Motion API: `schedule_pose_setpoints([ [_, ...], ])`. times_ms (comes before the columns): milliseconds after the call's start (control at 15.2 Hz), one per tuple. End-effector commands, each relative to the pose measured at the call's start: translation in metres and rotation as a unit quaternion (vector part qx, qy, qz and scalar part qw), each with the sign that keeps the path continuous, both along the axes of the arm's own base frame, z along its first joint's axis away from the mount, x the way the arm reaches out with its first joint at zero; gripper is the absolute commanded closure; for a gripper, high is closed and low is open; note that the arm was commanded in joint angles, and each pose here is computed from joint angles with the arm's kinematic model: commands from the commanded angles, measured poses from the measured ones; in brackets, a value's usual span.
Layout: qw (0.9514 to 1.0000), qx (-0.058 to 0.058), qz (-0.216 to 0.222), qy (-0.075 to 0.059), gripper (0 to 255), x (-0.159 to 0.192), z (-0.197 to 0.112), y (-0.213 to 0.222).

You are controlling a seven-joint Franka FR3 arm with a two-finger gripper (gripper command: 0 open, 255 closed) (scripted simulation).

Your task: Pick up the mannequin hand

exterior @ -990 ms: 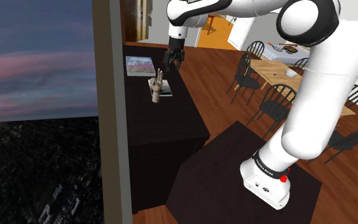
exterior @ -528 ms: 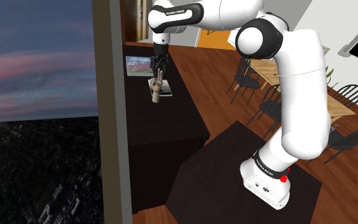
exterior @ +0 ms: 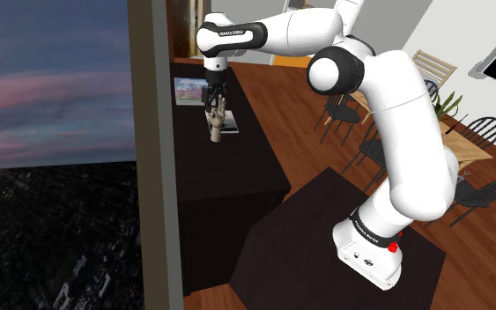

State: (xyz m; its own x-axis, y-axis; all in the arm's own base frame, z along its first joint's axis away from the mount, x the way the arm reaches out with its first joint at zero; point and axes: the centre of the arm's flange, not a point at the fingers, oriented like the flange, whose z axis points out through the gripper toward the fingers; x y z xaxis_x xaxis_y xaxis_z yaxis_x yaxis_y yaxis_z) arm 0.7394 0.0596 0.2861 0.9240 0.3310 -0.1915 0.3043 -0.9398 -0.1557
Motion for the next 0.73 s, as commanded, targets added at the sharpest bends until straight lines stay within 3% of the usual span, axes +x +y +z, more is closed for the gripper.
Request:
schedule_pose_setpoints([
  [0, 1.0000, 0.000, 0.000, 0.000, 0, 0.0005, -0.0141, -0.0001],
  [132, 1.0000, 0.000, 0.000, 0.000, 0, 0.0005, -0.0141, -0.0001],
  [198, 1.0000, 0.000, 0.000, 0.000, 255, 0.0006, -0.0138, 0.0002],
  [660, 1.0000, 0.000, 0.000, 0.000, 255, 0.0006, -0.0135, 0.0001],
])
